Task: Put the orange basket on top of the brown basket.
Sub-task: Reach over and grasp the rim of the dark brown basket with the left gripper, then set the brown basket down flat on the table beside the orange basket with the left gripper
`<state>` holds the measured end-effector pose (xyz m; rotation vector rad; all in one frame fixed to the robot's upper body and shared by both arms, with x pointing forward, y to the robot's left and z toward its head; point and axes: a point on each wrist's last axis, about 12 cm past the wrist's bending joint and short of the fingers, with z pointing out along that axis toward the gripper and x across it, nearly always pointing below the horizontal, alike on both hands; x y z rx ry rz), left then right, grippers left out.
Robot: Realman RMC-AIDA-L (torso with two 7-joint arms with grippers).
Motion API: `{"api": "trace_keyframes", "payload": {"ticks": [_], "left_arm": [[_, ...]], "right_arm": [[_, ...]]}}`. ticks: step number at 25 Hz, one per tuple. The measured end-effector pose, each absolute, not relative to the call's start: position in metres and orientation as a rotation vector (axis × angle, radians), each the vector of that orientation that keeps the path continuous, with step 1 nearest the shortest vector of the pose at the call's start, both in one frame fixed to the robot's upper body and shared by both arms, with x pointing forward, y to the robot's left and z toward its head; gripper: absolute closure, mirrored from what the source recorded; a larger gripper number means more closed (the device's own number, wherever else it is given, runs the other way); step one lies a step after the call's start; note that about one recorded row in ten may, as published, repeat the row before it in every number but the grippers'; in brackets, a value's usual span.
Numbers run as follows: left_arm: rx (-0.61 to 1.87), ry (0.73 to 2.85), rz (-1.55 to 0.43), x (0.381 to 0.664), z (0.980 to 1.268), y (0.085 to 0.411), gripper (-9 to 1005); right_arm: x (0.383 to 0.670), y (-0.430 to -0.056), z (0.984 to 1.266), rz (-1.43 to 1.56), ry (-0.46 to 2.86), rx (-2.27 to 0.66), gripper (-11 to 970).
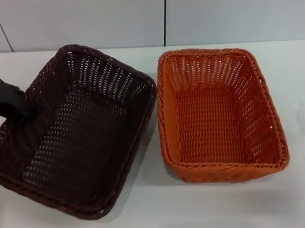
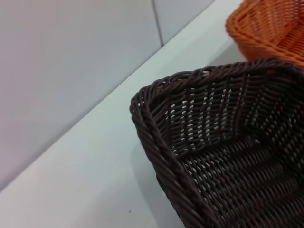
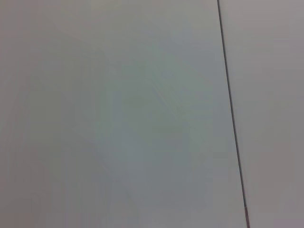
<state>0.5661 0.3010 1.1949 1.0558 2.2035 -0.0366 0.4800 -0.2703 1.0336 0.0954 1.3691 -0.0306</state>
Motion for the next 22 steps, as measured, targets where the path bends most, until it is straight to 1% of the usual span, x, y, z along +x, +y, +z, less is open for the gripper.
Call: {"api": "trace_keyframes", "payload": {"ticks": [3, 10, 13, 14, 18, 22], "left_arm": [[1.122, 2.165, -0.03, 0.569, 1.205, 0.31, 717], [1.263, 2.096, -0.07, 0.575, 1.217, 0.315, 753], [1.364, 2.035, -0.174, 0.58, 1.219, 0.304, 759], [1.364, 2.035, -0.174, 0.58, 1.219, 0.304, 761], [1.486, 1.955, -0.218, 0.588, 1.219, 0.284, 770], [1.533, 1.932, -0.241, 0.594, 1.219, 0.274, 779]], "right_arm": [[0.477, -0.27, 1.034, -0.028, 1.363, 0.102, 249], [0.474, -0.266, 1.035, -0.015, 1.353, 0.1, 249], [0.474, -0.264, 1.036, -0.008, 1.346, 0.096, 249], [0.474, -0.264, 1.036, -0.008, 1.346, 0.096, 249], [0.471, -0.263, 1.035, -0.004, 1.345, 0.092, 249], [0.47, -0.264, 1.035, -0.007, 1.347, 0.094, 249]]}}
